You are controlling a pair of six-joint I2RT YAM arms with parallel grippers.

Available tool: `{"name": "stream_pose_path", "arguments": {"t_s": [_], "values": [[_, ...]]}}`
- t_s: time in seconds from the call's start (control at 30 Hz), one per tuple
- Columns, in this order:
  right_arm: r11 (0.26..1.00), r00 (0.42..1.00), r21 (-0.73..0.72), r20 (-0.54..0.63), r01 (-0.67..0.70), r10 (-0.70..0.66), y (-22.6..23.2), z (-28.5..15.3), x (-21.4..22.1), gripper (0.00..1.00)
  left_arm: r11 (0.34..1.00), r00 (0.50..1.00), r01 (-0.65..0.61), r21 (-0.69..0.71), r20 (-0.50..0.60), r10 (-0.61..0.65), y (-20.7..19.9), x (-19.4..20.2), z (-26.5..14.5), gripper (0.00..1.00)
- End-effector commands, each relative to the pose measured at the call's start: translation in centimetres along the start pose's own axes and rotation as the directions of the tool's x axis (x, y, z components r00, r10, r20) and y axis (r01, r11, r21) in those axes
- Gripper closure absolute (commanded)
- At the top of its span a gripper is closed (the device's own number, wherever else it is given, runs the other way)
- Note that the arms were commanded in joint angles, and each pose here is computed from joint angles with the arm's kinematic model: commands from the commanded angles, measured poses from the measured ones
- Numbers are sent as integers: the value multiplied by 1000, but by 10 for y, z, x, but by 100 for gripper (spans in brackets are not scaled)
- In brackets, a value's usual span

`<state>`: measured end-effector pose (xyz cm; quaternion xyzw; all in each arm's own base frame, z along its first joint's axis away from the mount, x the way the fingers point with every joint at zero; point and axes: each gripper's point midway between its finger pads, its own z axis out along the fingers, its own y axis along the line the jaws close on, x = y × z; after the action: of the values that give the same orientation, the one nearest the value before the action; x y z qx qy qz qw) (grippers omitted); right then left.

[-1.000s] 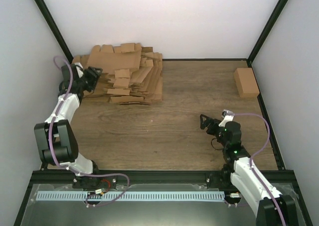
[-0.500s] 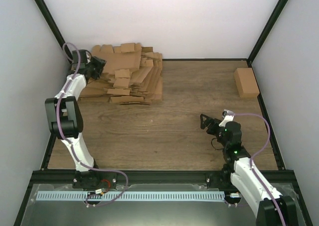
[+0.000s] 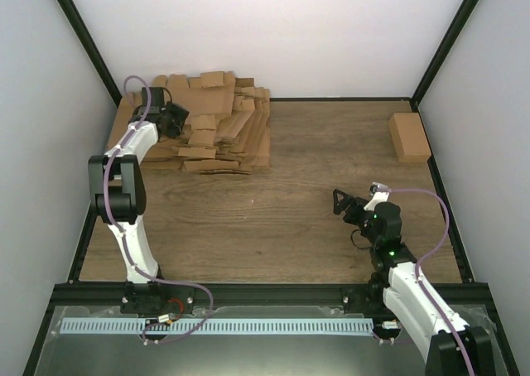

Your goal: Fold the paper box

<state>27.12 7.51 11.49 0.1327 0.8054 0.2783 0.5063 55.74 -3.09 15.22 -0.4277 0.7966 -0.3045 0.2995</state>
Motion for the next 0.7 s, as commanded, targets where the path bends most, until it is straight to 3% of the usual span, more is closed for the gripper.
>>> {"name": "stream_pose_path", "arguments": {"t_s": [0.0, 0.3, 0.67], "values": [[1000, 999, -16, 43, -1, 1, 11, -2, -17, 0, 997, 998, 53, -55, -17, -54, 18, 4, 13, 56], [1000, 999, -15, 44, -1, 2, 10, -2, -17, 0, 991, 995, 88, -103, -28, -91, 35, 9, 22, 56], [1000, 999, -17, 46, -2, 3, 11, -2, -17, 0, 989, 993, 116, -95, 30, -114, 39, 11, -9, 50]]}}
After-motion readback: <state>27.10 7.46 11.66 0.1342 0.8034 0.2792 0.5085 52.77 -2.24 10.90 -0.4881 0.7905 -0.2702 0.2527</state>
